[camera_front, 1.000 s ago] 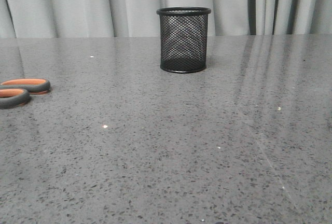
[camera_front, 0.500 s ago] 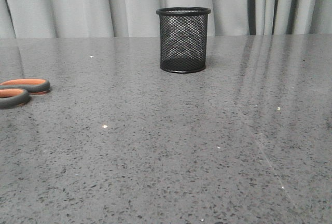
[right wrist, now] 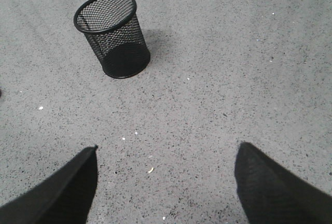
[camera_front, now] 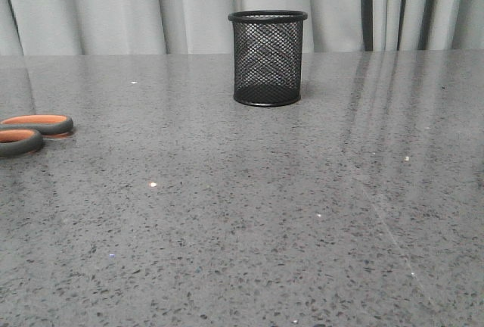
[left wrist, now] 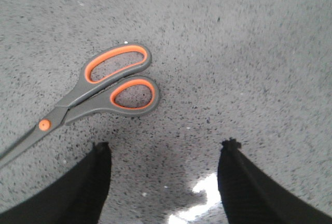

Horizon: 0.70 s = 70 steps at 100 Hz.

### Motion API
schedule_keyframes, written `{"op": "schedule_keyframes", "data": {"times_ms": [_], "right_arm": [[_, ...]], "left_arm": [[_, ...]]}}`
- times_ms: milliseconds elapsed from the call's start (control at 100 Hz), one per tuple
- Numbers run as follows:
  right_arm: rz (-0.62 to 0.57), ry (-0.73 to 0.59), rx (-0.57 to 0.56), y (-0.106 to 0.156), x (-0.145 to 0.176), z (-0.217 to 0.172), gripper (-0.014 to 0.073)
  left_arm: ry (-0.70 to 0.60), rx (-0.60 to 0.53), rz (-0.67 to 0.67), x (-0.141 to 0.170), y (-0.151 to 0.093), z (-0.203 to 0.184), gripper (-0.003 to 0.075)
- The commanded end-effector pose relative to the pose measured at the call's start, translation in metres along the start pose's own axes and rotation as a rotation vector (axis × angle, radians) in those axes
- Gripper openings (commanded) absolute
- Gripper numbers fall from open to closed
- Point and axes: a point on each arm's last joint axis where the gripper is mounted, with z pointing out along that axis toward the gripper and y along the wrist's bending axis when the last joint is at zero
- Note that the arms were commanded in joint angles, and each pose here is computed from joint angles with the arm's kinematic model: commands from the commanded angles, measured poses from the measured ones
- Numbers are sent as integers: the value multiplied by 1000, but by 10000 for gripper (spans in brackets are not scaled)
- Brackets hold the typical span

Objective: Put scissors into bucket

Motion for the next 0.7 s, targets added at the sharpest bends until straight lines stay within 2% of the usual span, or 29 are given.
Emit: {"op": "schedule_keyframes", "data": {"times_ms": [0, 100, 290, 410, 560, 690], "right_arm": [[-21, -90, 4, 1, -15, -4, 498], [-33, -84, 3, 1, -14, -4, 498], [-41, -89, 5, 1, -15, -4, 498], [-58, -88, 8, 1, -15, -4, 498], [-78, -86, 10, 1, -14, -4, 498], [-78, -85, 9, 1, -14, -4, 498]], "left_arm": [[-17, -1, 75, -22, 7, -1, 420], [76, 11, 153, -36, 22, 12, 420], [257, 66, 405, -57, 49, 34, 420], [280, 57, 483, -69, 62, 46, 420], [300, 113, 718, -70, 69, 60, 422], [331, 139, 722, -68, 74, 73, 422]]}}
